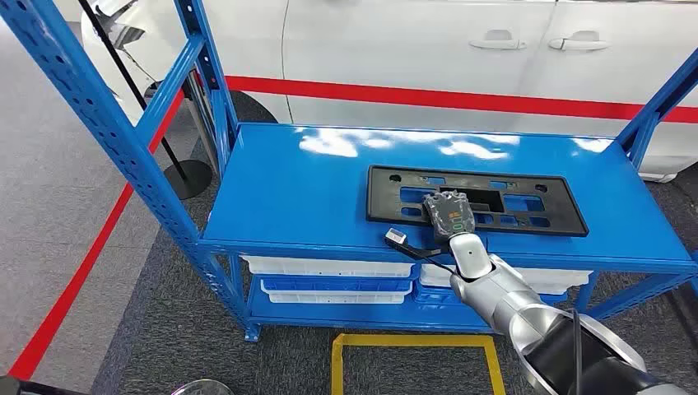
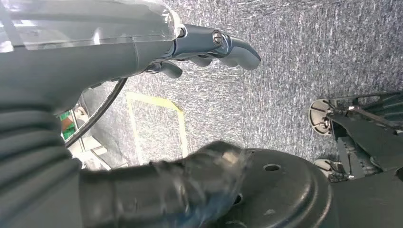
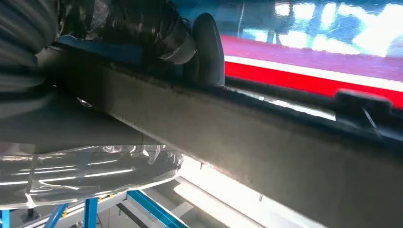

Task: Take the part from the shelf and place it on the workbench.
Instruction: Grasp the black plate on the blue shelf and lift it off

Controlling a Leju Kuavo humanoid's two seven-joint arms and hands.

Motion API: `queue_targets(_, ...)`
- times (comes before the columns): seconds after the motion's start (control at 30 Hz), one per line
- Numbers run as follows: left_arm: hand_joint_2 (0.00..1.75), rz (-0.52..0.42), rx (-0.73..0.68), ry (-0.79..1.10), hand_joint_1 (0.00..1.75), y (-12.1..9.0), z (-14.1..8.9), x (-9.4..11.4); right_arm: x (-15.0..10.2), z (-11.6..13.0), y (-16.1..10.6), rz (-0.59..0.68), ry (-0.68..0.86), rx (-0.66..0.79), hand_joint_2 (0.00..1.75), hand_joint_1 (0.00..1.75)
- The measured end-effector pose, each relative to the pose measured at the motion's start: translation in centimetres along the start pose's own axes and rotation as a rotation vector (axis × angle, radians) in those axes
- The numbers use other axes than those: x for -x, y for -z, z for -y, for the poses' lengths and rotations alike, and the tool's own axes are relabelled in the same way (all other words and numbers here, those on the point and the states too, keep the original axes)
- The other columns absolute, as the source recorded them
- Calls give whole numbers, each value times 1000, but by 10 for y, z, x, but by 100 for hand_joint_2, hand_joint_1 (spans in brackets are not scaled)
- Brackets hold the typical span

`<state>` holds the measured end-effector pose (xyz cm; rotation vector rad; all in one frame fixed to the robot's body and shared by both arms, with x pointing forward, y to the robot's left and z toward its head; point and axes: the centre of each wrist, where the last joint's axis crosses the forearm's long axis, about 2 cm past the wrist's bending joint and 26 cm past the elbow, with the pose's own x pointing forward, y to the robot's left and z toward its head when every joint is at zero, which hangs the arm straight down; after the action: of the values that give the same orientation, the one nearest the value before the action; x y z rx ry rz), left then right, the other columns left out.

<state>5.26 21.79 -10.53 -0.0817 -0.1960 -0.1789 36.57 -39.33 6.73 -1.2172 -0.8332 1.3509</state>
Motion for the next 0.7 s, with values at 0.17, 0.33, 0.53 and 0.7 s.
queue_targets(0.17,175,1,2,-1,0,0,0,0,0,0,0,5,0,0,175,175)
queue_targets(0.33,175,11,15,-5,0,0,0,0,1,0,0,18,9,-1,175,175)
queue_targets(0.53,175,16,1,-13,0,0,0,0,2,0,0,58,34,9,175,175)
queue_targets(0.7,175,27,-24,-32,0,0,-1,2,4,6,1,180,90,123,175,175)
